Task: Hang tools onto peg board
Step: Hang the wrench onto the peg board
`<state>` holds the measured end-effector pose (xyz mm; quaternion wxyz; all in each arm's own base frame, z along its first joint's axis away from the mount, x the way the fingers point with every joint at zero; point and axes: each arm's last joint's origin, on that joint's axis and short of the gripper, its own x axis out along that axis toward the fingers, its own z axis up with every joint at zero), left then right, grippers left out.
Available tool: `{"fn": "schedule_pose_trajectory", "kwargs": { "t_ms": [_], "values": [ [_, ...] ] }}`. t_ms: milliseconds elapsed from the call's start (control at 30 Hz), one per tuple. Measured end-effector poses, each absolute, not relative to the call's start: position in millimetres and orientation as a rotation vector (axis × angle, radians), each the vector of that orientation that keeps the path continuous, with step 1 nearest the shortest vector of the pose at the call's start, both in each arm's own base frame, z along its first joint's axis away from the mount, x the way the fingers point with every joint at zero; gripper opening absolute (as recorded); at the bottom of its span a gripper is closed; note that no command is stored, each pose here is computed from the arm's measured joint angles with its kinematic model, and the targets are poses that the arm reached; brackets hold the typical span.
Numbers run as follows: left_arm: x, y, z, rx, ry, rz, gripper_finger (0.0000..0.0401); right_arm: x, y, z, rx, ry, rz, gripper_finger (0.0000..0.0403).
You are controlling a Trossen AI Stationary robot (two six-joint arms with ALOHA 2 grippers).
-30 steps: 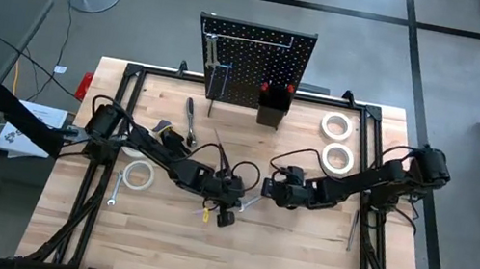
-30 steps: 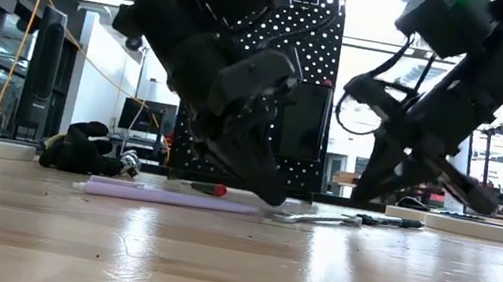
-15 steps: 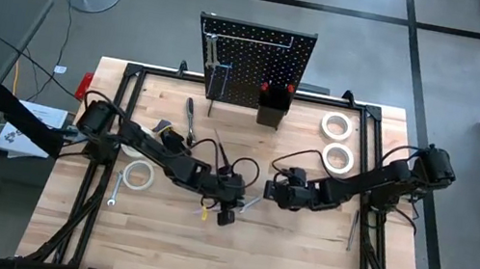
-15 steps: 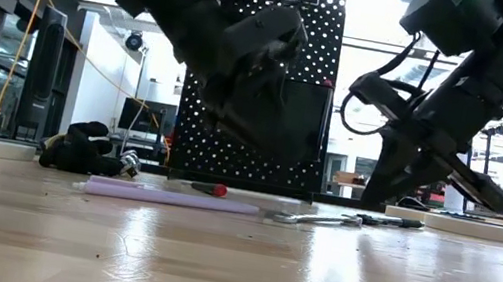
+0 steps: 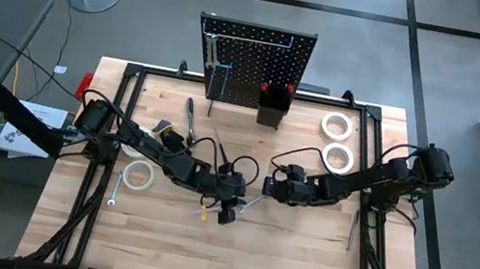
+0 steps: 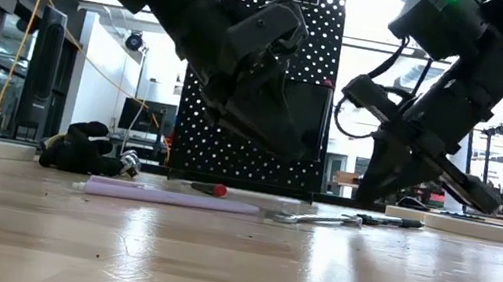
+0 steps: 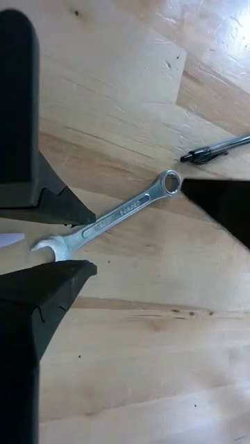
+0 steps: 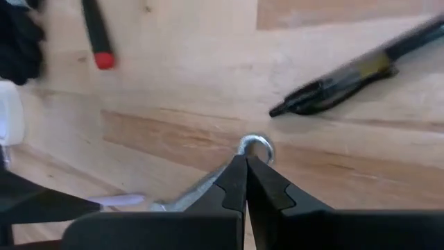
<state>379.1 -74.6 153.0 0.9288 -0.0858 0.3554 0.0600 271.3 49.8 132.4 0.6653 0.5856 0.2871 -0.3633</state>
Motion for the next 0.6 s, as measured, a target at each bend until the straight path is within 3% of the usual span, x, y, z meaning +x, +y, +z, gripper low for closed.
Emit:
{"fn": "schedule_pose_trajectory", "kwargs": {
  "t_ms": [467,600],
  "values": [
    [379,-75,153,-0.191,0.728,0.13,0.0081,277,51,122,1.345,0.627,-0.839,0.0],
    [379,-75,153,-0.191,0.728,0.129,0.0081,272,51,118,1.356,0.702,-0.871,0.0]
  ]
}}
